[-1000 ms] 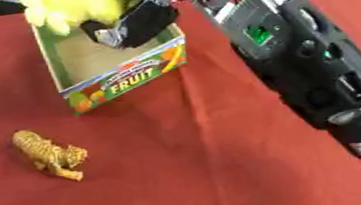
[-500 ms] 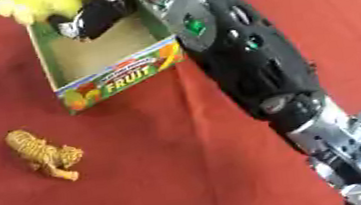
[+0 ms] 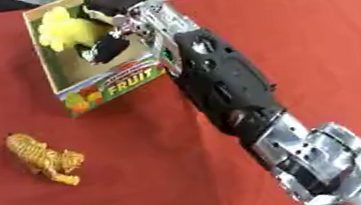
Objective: Pick up objects on the table and place them in the box.
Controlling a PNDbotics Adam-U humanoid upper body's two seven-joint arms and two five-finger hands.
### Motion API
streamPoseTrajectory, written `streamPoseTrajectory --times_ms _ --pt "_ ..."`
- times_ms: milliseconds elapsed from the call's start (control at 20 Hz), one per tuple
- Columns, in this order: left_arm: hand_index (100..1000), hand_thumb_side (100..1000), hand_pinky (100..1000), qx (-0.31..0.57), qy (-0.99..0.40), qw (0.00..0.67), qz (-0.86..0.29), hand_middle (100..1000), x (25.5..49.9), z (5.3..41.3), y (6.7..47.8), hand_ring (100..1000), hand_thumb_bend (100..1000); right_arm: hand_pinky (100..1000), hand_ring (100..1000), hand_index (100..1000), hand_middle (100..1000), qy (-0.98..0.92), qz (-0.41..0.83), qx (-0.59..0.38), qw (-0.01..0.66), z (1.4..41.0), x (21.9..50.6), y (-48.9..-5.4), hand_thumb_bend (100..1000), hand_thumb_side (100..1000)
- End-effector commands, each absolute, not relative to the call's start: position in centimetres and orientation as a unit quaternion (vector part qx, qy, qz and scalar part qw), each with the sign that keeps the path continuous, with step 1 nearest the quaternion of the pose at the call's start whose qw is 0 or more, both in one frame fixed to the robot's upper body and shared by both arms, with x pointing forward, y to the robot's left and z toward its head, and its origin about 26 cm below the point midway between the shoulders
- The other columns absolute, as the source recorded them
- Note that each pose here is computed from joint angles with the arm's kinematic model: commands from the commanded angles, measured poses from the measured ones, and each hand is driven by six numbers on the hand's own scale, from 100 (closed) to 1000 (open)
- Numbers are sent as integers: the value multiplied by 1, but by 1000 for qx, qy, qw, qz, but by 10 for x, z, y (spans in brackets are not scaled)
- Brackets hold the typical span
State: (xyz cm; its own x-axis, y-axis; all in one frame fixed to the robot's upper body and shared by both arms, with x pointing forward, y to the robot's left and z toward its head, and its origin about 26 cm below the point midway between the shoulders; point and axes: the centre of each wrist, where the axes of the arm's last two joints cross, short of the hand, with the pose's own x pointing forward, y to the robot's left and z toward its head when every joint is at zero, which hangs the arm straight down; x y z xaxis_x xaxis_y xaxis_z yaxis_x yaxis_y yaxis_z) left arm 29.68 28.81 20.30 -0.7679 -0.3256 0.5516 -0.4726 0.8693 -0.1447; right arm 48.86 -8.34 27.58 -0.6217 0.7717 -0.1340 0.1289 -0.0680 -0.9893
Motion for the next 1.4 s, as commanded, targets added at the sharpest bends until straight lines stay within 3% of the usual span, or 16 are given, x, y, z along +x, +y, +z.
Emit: streamPoseTrajectory --times_ms 50,100,150,350,400,450,650,900,1050,1400 --pt "710 974 450 212 -935 252 131 565 295 211 288 501 100 730 684 579 442 -623 638 -384 242 287 491 -85 100 471" --pt "710 974 450 212 -935 252 131 565 295 211 288 501 100 730 685 580 443 -618 640 -387 242 286 492 -85 100 474" --pt "710 974 450 211 -935 252 131 565 295 211 288 501 100 741 717 647 477 -613 643 -390 242 285 492 -84 100 574" --pt "710 973 450 210 -935 253 131 566 295 211 287 501 100 772 790 811 612 -611 646 -392 235 285 491 -79 100 732" --pt "710 973 450 210 -935 253 131 566 295 211 287 501 100 774 794 820 622 -612 645 -393 233 286 491 -77 100 749" --pt "710 973 450 210 -935 253 131 566 295 210 287 501 100 783 822 853 681 -612 644 -395 233 288 490 -76 100 825" --pt "710 972 450 209 -936 253 129 566 295 211 287 501 100 795 853 871 746 -602 640 -410 245 293 491 -69 100 922" --pt "710 972 450 207 -937 253 126 564 295 212 286 501 100 808 883 904 794 -575 643 -427 271 295 494 -65 100 950" --pt "710 972 450 206 -937 253 126 565 295 212 286 502 100 816 901 927 819 -564 649 -430 276 295 495 -63 185 944" --pt "710 973 450 204 -937 252 127 566 296 213 285 502 100 834 930 953 852 -550 649 -442 283 293 496 -62 292 925"
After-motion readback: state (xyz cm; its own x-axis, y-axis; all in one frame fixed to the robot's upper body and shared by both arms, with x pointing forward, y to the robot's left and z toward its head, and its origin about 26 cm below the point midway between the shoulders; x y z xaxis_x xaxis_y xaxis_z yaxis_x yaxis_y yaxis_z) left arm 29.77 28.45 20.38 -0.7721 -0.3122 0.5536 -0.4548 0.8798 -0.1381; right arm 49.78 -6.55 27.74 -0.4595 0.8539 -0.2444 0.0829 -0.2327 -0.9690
